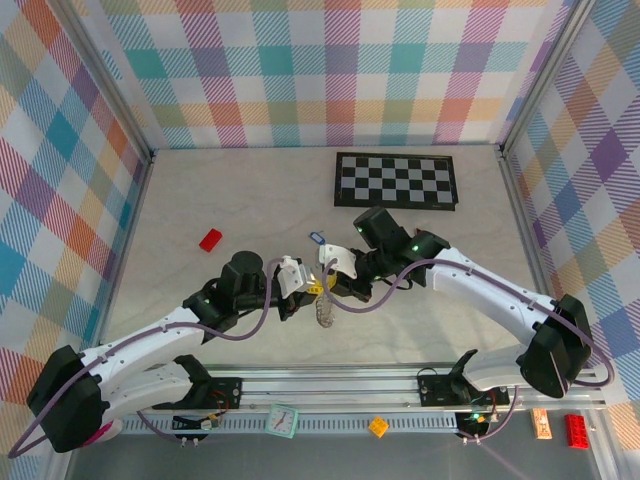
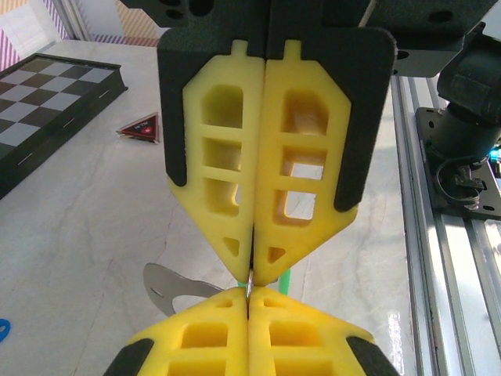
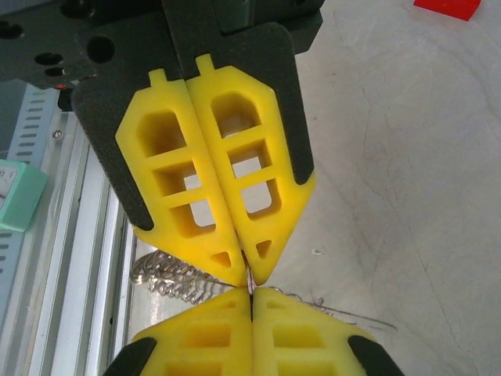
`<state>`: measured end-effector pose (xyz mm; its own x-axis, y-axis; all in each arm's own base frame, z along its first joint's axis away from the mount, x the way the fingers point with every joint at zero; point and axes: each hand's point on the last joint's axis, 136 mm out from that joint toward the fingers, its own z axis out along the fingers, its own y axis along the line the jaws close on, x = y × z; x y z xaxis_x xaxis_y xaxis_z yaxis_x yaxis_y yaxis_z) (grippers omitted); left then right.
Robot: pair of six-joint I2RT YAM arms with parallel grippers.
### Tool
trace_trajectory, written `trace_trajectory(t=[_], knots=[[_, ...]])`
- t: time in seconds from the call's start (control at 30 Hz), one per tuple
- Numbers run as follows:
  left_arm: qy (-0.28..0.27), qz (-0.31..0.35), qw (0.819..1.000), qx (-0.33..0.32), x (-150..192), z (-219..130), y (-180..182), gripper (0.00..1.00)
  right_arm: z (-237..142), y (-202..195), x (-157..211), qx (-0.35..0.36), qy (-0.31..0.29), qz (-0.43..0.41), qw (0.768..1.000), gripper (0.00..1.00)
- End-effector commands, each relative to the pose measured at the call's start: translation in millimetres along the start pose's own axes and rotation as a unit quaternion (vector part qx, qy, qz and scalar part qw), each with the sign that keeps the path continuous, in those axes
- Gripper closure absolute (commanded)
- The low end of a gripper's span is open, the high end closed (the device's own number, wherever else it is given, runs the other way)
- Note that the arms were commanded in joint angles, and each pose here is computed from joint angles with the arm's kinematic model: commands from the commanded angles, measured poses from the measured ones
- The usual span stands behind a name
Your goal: Put the keys on the keyring
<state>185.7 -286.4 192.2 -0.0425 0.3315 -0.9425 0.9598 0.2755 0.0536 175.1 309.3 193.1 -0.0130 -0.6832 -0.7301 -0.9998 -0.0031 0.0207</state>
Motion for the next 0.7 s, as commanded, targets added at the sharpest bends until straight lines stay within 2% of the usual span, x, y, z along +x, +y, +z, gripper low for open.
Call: trace_trajectory(t=[0.0,0.03,0.07,0.2,0.3,0.67], knots=[[-0.020,0.006,1.000,-0.016,-10,-3,6,1.00,-8,4,-12,0.010,-0.036,-0.002,0.999,0.78],[-0.029,0.001,0.999,-0.022,-11,-4,7,1.00,-8,1,-8,0.026,-0.034,0.001,0.999,0.70],[-0.038,-0.004,0.999,-0.026,-13,-4,8,1.00,-9,-2,-4,0.040,-0.032,0.004,0.999,0.68],[-0.069,-0.029,0.997,-0.034,-16,-6,9,1.00,-9,-12,18,0.097,-0.017,0.008,0.995,0.65],[-0.081,-0.042,0.995,-0.034,-16,-7,8,1.00,-11,-12,22,0.114,-0.029,-0.001,0.993,0.65],[-0.089,-0.056,0.994,-0.042,-16,-8,11,1.00,-2,-3,6,0.080,-0.073,-0.002,0.994,0.65]])
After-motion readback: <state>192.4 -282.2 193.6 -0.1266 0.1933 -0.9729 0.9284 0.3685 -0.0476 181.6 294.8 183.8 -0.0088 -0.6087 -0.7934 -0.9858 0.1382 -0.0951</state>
